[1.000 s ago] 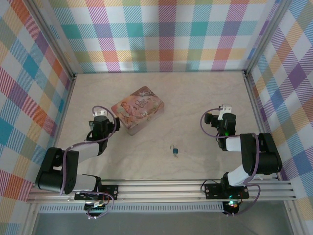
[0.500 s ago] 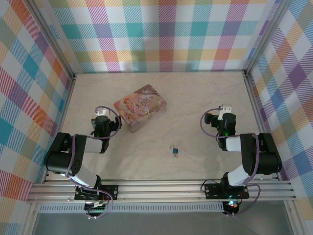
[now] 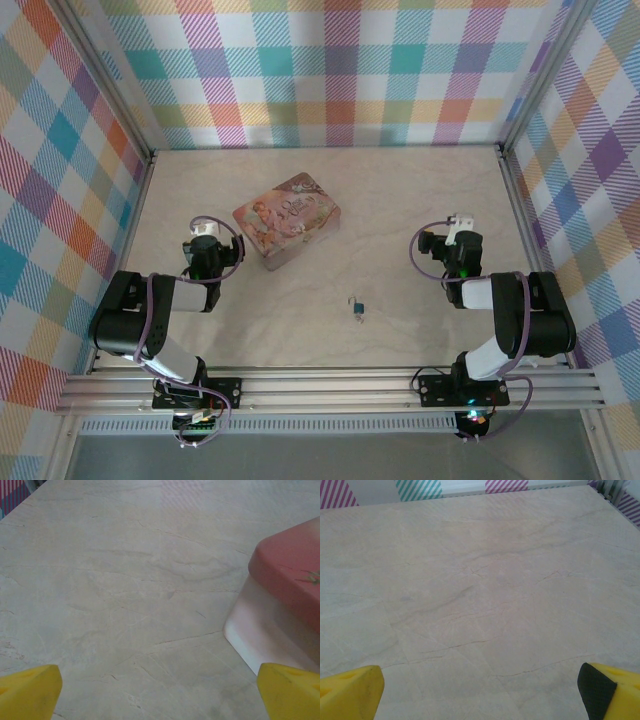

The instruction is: Unlock the padlock with the key

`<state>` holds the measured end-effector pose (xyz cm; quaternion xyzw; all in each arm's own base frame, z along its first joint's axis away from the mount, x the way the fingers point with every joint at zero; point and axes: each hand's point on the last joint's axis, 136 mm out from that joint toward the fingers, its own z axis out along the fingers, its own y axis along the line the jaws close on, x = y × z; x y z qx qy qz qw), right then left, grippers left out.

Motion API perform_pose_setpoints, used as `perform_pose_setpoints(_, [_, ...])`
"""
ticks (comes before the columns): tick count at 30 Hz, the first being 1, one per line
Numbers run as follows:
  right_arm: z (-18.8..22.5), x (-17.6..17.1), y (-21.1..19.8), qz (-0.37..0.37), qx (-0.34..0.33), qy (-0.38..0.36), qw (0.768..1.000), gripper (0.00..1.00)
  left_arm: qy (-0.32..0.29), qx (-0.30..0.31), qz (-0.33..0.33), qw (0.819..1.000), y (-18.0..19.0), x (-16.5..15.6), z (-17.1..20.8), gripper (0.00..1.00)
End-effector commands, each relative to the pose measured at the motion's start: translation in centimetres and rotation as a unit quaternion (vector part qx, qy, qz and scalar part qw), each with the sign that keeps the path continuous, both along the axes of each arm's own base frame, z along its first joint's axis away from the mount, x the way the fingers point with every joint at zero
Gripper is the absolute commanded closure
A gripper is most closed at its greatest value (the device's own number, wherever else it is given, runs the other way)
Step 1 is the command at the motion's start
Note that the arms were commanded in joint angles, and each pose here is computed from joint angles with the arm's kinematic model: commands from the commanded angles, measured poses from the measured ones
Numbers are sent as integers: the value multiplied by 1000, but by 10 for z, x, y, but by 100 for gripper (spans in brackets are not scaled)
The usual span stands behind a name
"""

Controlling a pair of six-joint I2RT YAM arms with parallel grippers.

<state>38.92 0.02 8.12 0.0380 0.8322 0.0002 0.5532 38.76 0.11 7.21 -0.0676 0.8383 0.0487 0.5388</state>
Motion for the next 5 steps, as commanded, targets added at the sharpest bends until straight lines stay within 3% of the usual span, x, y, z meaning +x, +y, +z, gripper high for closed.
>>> perform_pose_setpoints(1, [12, 6, 1, 3, 6, -22, 1000, 0, -20, -9, 3, 1000, 2, 7, 11, 0])
perform_pose_setpoints(5, [12, 6, 2, 4, 7, -23, 1000, 0, -19, -9, 3, 1000, 2, 7, 10, 0])
